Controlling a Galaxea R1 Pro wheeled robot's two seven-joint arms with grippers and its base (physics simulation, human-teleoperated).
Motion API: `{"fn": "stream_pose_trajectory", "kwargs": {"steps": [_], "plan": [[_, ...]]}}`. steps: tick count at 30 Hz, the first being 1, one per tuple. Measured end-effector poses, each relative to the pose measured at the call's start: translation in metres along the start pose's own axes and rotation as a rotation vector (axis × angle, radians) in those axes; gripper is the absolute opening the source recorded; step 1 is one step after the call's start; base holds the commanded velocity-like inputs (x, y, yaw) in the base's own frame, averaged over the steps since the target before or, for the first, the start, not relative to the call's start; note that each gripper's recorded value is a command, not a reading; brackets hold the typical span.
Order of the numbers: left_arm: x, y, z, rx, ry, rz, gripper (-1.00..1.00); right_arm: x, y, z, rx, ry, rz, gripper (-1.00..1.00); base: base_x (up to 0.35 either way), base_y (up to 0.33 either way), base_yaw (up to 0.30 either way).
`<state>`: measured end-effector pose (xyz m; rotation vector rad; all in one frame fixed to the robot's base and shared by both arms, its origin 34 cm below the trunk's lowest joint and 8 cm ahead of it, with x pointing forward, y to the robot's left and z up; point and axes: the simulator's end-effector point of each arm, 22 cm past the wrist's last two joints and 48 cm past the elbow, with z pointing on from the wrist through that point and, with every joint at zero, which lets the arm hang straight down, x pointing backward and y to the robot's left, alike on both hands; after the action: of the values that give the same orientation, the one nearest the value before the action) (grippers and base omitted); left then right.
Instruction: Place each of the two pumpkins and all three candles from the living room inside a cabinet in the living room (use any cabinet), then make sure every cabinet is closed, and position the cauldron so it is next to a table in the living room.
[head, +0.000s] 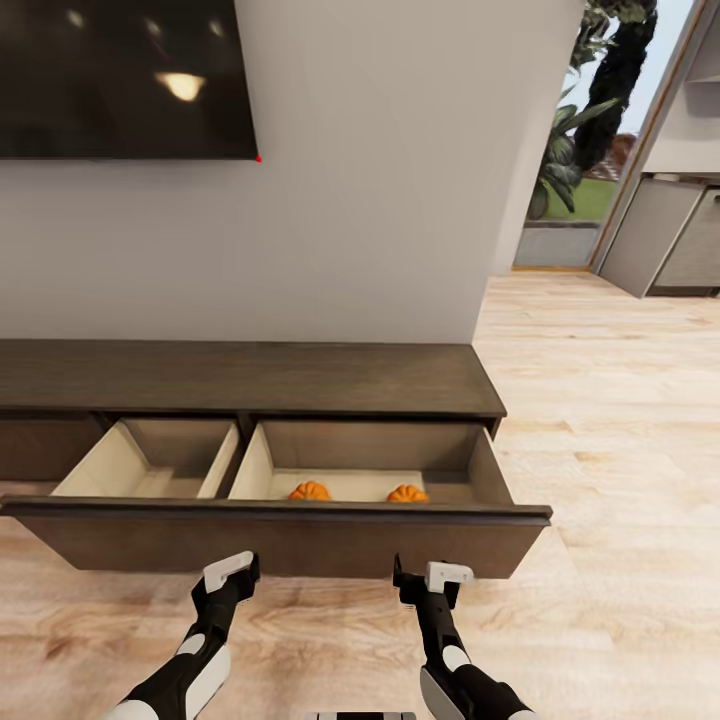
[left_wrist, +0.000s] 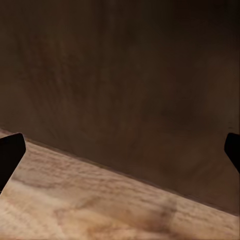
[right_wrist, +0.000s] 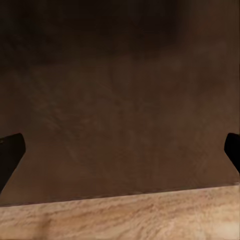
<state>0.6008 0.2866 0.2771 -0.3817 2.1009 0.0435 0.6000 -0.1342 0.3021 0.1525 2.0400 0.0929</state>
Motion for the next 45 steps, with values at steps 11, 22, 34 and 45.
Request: {"fn": "stream_pose_trajectory", "kwargs": {"steps": [11, 22, 34, 45], "plan": [[0.0, 0.002, 0.0, -0.002, -0.001, -0.002, 1.0, 0.005, -0.002, 0.0, 0.004, 0.017, -0.002, 1.0, 0.152, 0.0, 0.0], [0.012, 0.004, 0.003, -0.008, 0.019, 0.004, 1.0, 0.019, -0.004, 0.001, 0.009, 0.043, -0.001, 1.0, 0.005, 0.0, 0.0], [0.019, 0.007, 0.004, -0.012, 0.02, 0.005, 1.0, 0.028, -0.006, 0.002, 0.011, 0.058, -0.002, 1.0, 0.0, 0.0, 0.0], [0.017, 0.008, 0.004, -0.013, 0.011, 0.005, 1.0, 0.028, -0.005, 0.002, 0.01, 0.058, -0.004, 1.0, 0.12, 0.0, 0.0]]}}
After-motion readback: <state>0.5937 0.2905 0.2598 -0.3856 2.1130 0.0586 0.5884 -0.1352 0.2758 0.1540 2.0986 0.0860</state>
